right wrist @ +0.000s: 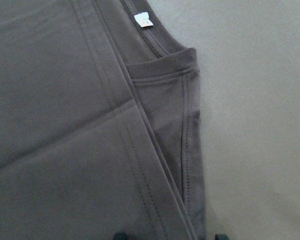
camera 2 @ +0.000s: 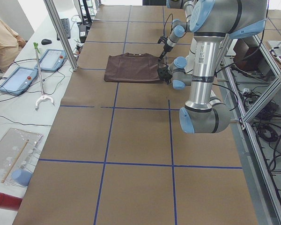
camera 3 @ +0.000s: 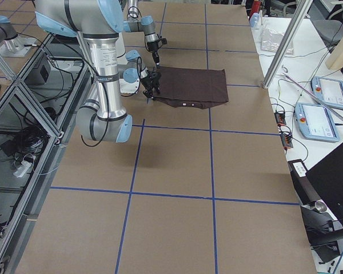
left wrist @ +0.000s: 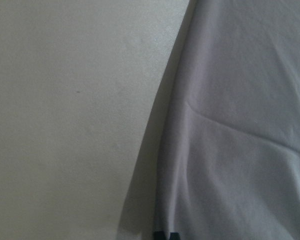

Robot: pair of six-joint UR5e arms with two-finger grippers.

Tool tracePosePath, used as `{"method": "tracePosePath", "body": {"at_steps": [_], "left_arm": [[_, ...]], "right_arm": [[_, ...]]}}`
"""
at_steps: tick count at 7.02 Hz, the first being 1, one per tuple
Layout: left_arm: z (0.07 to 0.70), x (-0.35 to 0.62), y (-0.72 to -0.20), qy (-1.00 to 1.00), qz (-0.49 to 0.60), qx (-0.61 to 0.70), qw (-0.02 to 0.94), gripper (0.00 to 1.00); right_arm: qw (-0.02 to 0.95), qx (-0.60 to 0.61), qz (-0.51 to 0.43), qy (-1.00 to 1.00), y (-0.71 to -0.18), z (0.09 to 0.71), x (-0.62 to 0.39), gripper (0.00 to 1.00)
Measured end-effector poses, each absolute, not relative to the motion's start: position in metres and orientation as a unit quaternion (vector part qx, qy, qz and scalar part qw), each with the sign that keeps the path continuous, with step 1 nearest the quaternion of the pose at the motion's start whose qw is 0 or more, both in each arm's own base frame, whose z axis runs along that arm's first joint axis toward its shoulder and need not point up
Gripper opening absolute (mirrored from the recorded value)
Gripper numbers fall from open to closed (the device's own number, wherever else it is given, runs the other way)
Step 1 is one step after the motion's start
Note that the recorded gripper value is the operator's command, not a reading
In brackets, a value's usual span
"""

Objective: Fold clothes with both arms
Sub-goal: 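Grasp the near edge corners of the shirt with both grippers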

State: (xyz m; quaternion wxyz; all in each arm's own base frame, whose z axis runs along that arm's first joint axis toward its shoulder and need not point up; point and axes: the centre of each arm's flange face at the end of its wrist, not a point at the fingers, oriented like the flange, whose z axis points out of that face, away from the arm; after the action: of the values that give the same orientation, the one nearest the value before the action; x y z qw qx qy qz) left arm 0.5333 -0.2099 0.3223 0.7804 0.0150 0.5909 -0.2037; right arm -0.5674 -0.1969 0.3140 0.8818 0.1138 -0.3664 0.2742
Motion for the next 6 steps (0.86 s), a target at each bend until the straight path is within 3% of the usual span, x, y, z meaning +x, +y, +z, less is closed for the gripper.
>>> {"method": "tracePosePath", "body": {"at_steps": [1, 6], "left_arm": [[0.3222, 0.5333, -0.2099, 0.591, -0.204, 0.015, 0.78, 0.0], [0.3211, 0.5333, -0.2099, 0.592, -0.203, 0.015, 0.78, 0.0]], "right_arm": [[0.881, 0.113, 0.275, -0.367, -0.1973, 0.314, -0.5676, 0.0], [0.877, 0.113, 0.281, -0.372, -0.2015, 0.3092, -0.5659, 0.0]]}}
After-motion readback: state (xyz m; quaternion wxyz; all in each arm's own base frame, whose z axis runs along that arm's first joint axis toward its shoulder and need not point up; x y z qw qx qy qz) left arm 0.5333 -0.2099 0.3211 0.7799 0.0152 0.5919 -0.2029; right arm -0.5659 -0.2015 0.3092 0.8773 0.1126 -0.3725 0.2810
